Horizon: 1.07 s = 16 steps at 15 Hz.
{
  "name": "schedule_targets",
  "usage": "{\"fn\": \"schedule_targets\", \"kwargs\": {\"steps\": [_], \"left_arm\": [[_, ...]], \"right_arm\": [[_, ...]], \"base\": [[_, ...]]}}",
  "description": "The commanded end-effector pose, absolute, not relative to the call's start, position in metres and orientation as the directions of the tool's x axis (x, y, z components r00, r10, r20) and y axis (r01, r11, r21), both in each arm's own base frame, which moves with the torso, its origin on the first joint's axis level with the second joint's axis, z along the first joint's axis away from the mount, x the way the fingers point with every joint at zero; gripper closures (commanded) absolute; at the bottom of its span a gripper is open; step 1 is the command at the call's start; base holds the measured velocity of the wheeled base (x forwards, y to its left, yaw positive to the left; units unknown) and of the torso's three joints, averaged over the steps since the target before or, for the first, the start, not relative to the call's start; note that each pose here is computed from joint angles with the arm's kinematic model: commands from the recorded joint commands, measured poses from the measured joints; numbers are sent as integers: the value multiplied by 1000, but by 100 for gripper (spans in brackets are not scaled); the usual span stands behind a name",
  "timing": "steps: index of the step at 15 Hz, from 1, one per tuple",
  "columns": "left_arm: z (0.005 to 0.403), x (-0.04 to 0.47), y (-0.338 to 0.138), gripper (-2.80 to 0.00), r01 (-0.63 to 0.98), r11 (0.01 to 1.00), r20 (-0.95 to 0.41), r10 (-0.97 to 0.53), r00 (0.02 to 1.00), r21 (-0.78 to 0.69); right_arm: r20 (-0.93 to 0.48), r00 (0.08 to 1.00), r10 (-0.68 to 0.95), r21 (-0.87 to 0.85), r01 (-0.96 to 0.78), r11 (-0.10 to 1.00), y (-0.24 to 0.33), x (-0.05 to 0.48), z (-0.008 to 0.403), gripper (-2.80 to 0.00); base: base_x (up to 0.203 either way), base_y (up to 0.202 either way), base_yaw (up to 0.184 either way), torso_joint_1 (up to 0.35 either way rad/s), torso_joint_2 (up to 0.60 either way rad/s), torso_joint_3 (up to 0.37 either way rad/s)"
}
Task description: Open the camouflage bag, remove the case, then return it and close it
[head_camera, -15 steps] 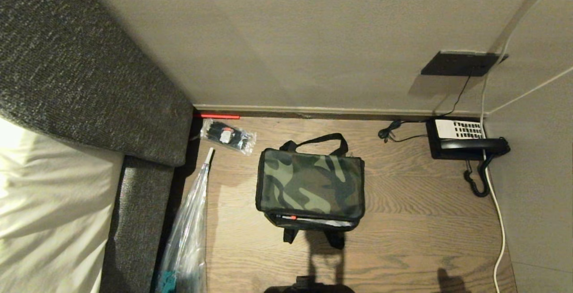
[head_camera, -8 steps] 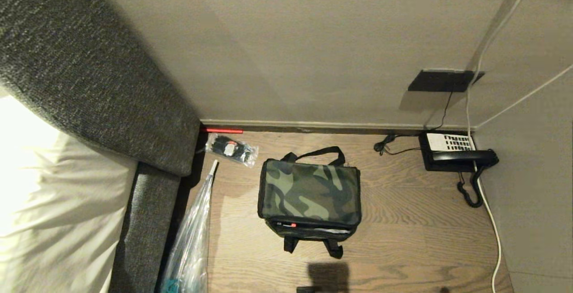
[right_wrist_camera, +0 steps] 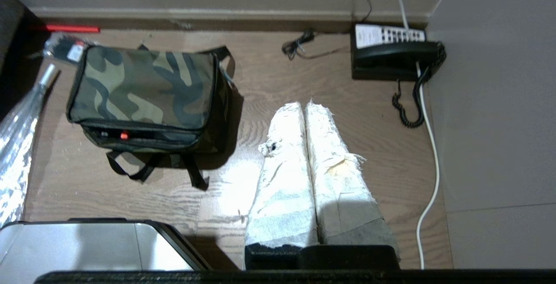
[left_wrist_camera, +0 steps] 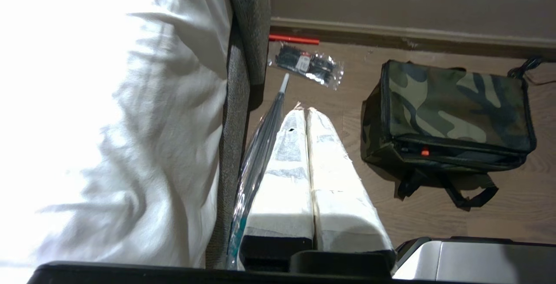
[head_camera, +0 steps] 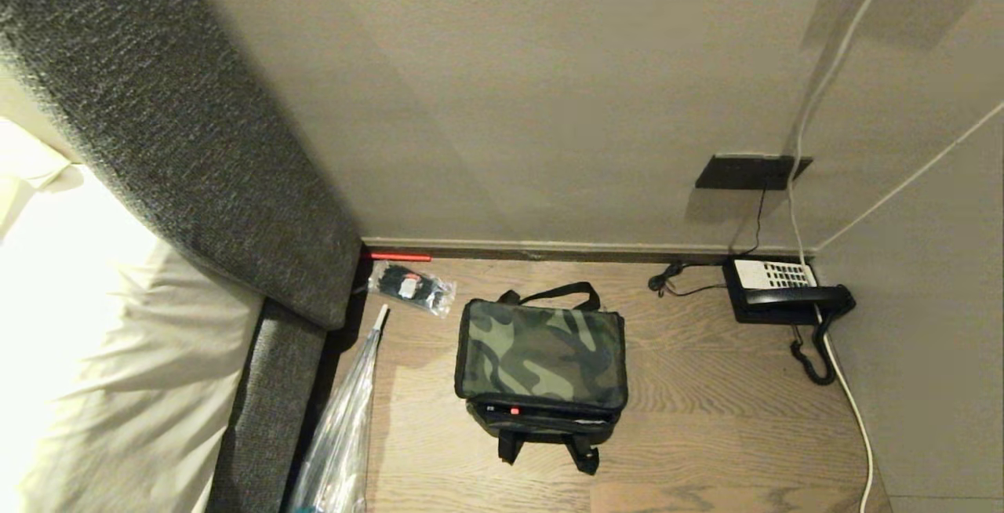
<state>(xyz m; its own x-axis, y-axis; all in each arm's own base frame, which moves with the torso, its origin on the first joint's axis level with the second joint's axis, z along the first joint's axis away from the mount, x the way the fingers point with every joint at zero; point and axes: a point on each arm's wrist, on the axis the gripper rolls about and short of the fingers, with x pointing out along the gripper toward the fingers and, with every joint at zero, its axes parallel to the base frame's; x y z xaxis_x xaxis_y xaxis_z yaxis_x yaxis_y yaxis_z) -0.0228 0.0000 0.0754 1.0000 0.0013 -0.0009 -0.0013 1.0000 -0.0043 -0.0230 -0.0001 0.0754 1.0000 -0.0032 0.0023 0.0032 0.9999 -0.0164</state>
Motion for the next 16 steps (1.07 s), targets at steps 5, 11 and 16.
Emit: {"fn": "schedule_targets", "kwargs": {"steps": [5,11,16], "left_arm": [[75,-23,0,0,-2,1000,0,2,1000,-5],[75,-23,0,0,-2,1000,0,2,1000,-5],[75,-23,0,0,-2,1000,0,2,1000,-5]], "right_arm": [[0,1000,-3,-17,3,1000,0,-23,75,0],[0,1000,-3,-17,3,1000,0,-23,75,0],[0,1000,-3,-17,3,1000,0,-23,75,0]], "base": [[0,0,0,3,2,205],[0,0,0,3,2,203],[0,0,0,2,4,202]]}}
